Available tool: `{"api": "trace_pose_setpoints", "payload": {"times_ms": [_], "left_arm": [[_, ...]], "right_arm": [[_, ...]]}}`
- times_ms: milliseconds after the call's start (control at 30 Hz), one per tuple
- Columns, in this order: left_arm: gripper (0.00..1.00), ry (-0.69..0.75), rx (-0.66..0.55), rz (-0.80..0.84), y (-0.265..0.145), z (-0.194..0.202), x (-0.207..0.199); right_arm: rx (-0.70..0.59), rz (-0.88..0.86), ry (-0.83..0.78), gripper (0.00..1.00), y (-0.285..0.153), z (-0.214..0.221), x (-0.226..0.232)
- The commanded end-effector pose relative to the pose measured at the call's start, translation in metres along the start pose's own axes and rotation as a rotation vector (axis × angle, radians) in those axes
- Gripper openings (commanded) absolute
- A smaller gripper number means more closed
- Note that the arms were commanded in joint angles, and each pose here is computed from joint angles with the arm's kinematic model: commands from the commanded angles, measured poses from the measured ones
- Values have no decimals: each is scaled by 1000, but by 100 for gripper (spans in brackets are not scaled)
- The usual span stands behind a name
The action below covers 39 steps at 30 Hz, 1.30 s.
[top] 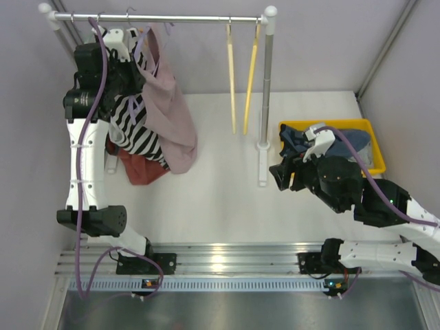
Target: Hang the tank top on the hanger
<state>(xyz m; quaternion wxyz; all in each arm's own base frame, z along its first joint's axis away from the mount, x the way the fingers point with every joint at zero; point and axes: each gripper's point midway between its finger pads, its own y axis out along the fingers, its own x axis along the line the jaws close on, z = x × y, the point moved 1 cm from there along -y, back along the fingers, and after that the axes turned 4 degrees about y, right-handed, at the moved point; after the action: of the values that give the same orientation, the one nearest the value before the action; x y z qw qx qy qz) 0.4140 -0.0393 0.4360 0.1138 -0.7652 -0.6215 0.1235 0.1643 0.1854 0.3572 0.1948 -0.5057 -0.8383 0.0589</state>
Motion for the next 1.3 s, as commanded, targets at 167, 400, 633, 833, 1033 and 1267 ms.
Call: {"api": "trace_pose_setpoints", "payload": {"times_ms": [167, 400, 633, 833, 1033, 1267], "left_arm": [[29, 11, -163, -24, -36, -35, -2], [48, 26, -205, -28, -55, -43, -5], [54, 40, -241, -59, -77, -50, -3], [57, 24, -332, -24, -107, -68, -16], [62, -69, -387, 160, -125, -72, -51], [63, -26, -353, 131, -112, -37, -119]], "right_arm": [[-29, -29, 12, 61, -1, -11, 7], [-30, -30, 22, 61, 1, -9, 8], [-29, -27, 23, 62, 3, -7, 8], [-34, -23, 21, 61, 5, -4, 7], [-40, -32, 29, 62, 7, 0, 7], [-32, -20, 22, 64, 11, 7, 5]]}}
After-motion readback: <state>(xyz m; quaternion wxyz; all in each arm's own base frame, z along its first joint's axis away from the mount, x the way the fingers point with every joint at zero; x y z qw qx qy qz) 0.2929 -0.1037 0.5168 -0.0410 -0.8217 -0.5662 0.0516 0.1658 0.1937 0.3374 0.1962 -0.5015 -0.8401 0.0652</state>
